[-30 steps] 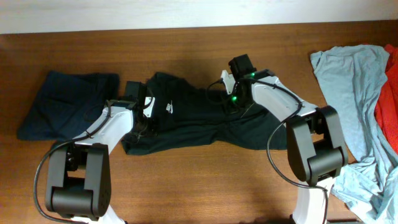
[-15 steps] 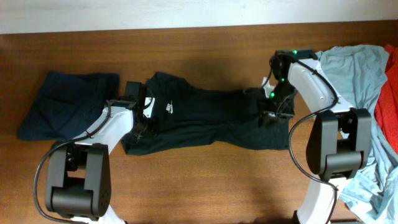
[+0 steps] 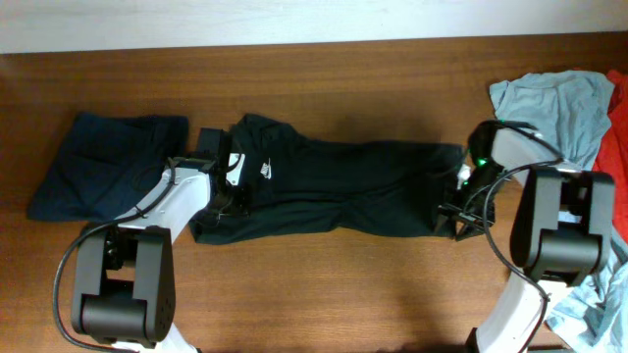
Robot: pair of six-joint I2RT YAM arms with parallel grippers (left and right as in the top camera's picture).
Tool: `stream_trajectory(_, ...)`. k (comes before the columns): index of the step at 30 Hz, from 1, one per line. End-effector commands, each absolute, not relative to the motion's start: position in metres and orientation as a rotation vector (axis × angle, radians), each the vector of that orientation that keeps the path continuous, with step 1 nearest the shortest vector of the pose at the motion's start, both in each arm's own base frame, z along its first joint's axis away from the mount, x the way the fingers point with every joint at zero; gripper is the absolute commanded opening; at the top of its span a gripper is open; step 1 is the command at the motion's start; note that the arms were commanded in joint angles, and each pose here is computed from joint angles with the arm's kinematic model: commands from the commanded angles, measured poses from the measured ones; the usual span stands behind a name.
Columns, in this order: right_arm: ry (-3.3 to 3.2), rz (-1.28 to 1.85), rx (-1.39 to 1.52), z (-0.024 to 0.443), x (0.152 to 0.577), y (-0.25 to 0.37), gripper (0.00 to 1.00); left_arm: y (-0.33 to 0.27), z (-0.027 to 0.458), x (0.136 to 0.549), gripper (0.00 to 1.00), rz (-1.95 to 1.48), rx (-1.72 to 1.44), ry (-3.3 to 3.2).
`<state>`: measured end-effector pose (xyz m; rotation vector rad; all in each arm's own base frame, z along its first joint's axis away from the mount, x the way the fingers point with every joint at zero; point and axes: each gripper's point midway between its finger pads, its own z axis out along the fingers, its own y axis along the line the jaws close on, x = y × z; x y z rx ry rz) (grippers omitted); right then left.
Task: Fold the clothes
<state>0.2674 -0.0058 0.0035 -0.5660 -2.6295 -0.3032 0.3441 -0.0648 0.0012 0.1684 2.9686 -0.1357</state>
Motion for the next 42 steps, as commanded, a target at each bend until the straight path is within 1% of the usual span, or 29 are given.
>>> stream_trajectory(1, -2.654, -0.292, -0.598, 0.004, 0.269, -0.014, 0.57, -0.058, 0.000, 0.343, 0.54, -0.104, 0.173, 2.972)
stream_trajectory(4, -2.655, -0.328, -0.600, -0.003, 0.267, -0.008, 0.58, -0.058, 0.000, 0.343, 0.55, -0.104, 0.173, 2.972)
stream_trajectory(5, -2.655, -0.346, -0.602, -0.006, 0.266, -0.005, 0.54, -0.058, 0.000, 0.343, 0.55, -0.104, 0.173, 2.972)
stream_trajectory(6, -2.657, -0.351, -0.602, -0.009, 0.265, -0.005, 0.42, -0.058, 0.000, 0.343, 0.54, -0.104, 0.173, 2.972)
stream_trajectory(7, -2.655, -0.350, -0.601, -0.010, 0.264, -0.005, 0.25, -0.058, 0.000, 0.343, 0.54, -0.104, 0.173, 2.972)
stream_trajectory(8, -2.653, -0.342, -0.600, -0.010, 0.263, -0.006, 0.12, -0.058, 0.000, 0.343, 0.54, -0.104, 0.173, 2.972)
stream_trajectory(9, -2.652, -0.319, -0.602, -0.010, 0.262, -0.009, 0.04, -0.058, 0.000, 0.343, 0.55, -0.104, 0.173, 2.972)
stream_trajectory(10, -2.654, -0.265, -0.607, -0.010, 0.259, -0.019, 0.04, -0.058, 0.000, 0.343, 0.55, -0.104, 0.173, 2.972)
stream_trajectory(13, -2.636, -0.125, -0.669, -0.010, 0.250, -0.049, 0.04, -0.058, 0.000, 0.343, 0.55, -0.104, 0.173, 2.972)
stream_trajectory(18, -2.602, 0.005, -0.675, -0.007, 0.236, -0.072, 0.04, -0.058, 0.000, 0.345, 0.55, -0.104, 0.172, 2.963)
stream_trajectory(24, -2.572, 0.084, -0.676, -0.004, 0.228, -0.079, 0.04, -0.059, 0.000, 0.346, 0.55, -0.105, 0.172, 2.956)
stream_trajectory(25, -2.576, 0.059, -0.683, -0.005, 0.230, -0.076, 0.17, -0.059, 0.001, 0.348, 0.54, -0.106, 0.172, 2.949)
stream_trajectory(27, -2.576, 0.048, -0.686, -0.005, 0.231, -0.075, 0.32, -0.060, 0.006, 0.353, 0.55, -0.107, 0.172, 2.938)
stream_trajectory(28, -2.576, 0.040, -0.688, -0.005, 0.231, -0.074, 0.34, -0.060, 0.009, 0.355, 0.54, -0.109, 0.172, 2.931)
stream_trajectory(30, -2.580, 0.033, -0.688, -0.004, 0.233, -0.073, 0.36, -0.061, 0.022, 0.363, 0.58, -0.110, 0.172, 2.909)
stream_trajectory(31, -2.586, 0.016, -0.684, -0.003, 0.234, -0.072, 0.36, -0.062, 0.027, 0.366, 0.58, -0.111, 0.172, 2.902)
stream_trajectory(34, -2.655, -0.119, -0.642, 0.006, 0.252, -0.062, 0.37, -0.064, 0.057, 0.380, 0.63, -0.109, 0.210, 2.840)
stream_trajectory(36, -2.726, -0.205, -0.628, 0.019, 0.267, -0.056, 0.38, -0.065, 0.073, 0.387, 0.68, -0.107, 0.239, 2.795)
stream_trajectory(37, -2.756, -0.239, -0.633, 0.027, 0.274, -0.053, 0.40, -0.065, 0.079, 0.389, 0.71, -0.108, 0.239, 2.779)
stream_trajectory(38, -2.782, -0.256, -0.639, 0.033, 0.278, -0.053, 0.42, -0.065, 0.081, 0.390, 0.72, -0.107, 0.246, 2.771)
stream_trajectory(42, -2.848, -0.286, -0.651, 0.053, 0.286, -0.051, 0.55, -0.065, 0.072, 0.388, 0.72, -0.098, 0.295, 2.794)
